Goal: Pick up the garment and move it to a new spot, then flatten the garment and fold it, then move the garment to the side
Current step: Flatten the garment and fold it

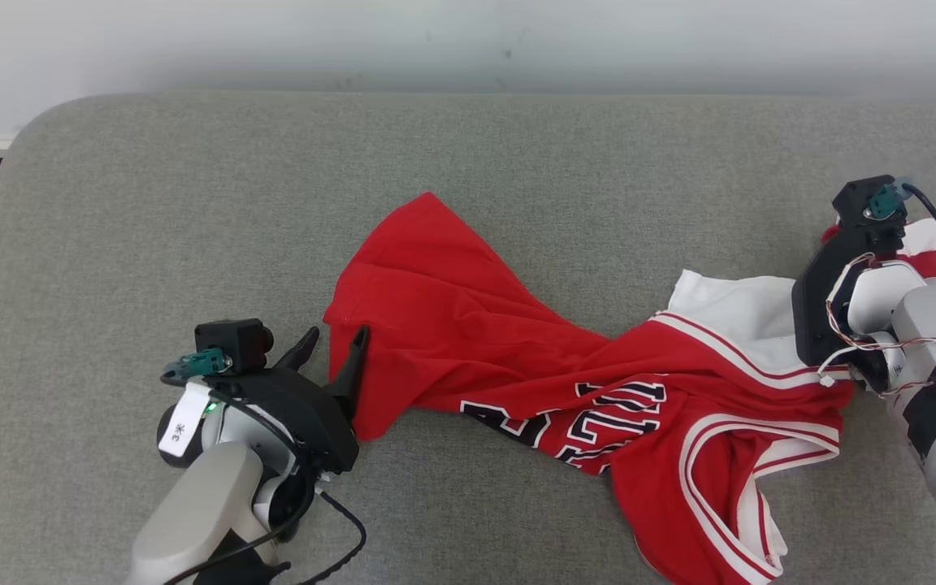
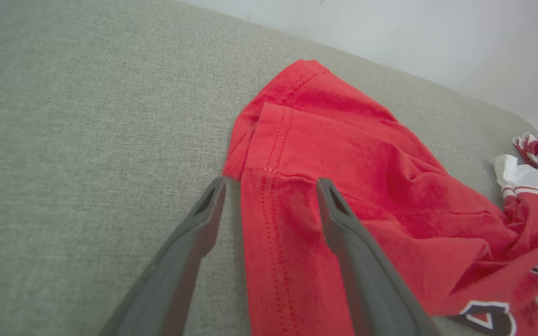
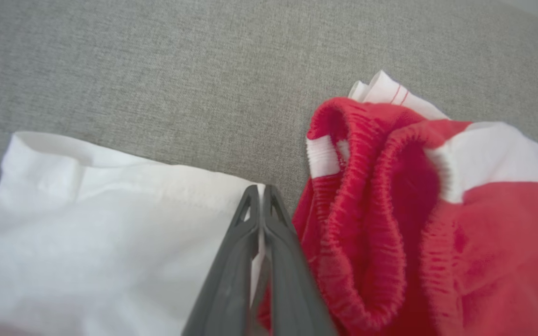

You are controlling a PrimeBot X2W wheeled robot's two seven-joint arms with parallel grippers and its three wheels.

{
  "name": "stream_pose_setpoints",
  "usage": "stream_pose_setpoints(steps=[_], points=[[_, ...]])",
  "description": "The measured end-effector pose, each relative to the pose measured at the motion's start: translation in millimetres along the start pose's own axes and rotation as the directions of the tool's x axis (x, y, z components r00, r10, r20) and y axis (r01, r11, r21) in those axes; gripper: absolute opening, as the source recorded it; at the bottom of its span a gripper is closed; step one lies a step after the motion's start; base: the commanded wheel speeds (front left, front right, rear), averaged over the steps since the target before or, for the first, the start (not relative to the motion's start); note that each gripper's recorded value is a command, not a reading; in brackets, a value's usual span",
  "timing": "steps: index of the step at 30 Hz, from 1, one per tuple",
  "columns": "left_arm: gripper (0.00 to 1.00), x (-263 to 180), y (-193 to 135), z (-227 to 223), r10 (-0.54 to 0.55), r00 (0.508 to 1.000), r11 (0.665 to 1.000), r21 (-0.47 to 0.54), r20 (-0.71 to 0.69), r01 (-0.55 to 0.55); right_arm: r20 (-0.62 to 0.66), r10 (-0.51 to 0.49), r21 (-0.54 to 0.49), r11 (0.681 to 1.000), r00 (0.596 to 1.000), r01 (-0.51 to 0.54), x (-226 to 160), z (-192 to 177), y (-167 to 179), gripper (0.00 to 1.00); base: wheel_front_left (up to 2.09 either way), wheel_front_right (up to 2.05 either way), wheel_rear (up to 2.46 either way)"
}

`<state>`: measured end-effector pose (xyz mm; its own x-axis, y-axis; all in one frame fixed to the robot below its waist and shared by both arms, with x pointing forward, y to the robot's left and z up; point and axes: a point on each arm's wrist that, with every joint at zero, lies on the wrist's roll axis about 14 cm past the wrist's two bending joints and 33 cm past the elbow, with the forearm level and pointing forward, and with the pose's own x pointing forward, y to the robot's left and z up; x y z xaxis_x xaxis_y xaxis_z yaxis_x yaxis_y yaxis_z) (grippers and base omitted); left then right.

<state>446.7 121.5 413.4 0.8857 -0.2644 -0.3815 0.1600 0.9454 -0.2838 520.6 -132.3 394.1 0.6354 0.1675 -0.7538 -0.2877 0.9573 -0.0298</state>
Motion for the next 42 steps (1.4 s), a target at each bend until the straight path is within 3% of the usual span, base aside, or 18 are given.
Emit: stream_pose_setpoints(steps=[13,14,15,16,26,33,38,42], points=[[1.0,15,3,-7,0.007,0.998,1.0,0.016,-0.069,-0.006,0.013,-0.011,0.001,1.0,1.0,0.011,1,0,-8,0.0,0.0,0.0,0.0],[0.94,16,2,-7,0.003,0.997,1.0,0.019,-0.072,-0.002,0.009,-0.014,0.002,1.0,1.0,0.014,1,-2,-9,0.0,0.0,0.0,0.0],[0.43,17,2,-7,0.001,0.997,1.0,0.02,-0.075,0.0,0.007,-0.016,0.003,1.0,1.0,0.016,2,-3,-11,0.0,0.0,0.0,0.0],[0.0,18,2,-7,0.001,0.997,1.0,0.022,-0.077,0.0,0.009,-0.017,0.004,1.0,1.0,0.017,2,-3,-11,0.0,0.0,0.0,0.0],[0.0,20,4,-1,0.007,0.998,0.998,0.067,-0.064,-0.003,0.015,-0.026,0.011,1.0,1.0,0.026,3,-4,-16,0.0,0.0,0.0,0.0],[0.0,16,23,54,0.053,0.991,0.998,0.037,0.121,-0.058,0.16,0.024,0.004,1.0,0.987,-0.025,-2,31,0,0.0,0.0,0.0,0.0],[0.0,-4,63,103,0.136,0.957,0.989,0.025,0.257,-0.147,0.434,0.092,0.016,0.994,0.896,-0.109,-31,108,26,0.0,0.0,0.0,0.0],[0.0,-21,75,117,0.16,0.937,0.985,0.017,0.311,-0.174,0.553,0.109,0.031,0.988,0.826,-0.151,-52,131,35,0.0,0.0,0.0,0.0]])
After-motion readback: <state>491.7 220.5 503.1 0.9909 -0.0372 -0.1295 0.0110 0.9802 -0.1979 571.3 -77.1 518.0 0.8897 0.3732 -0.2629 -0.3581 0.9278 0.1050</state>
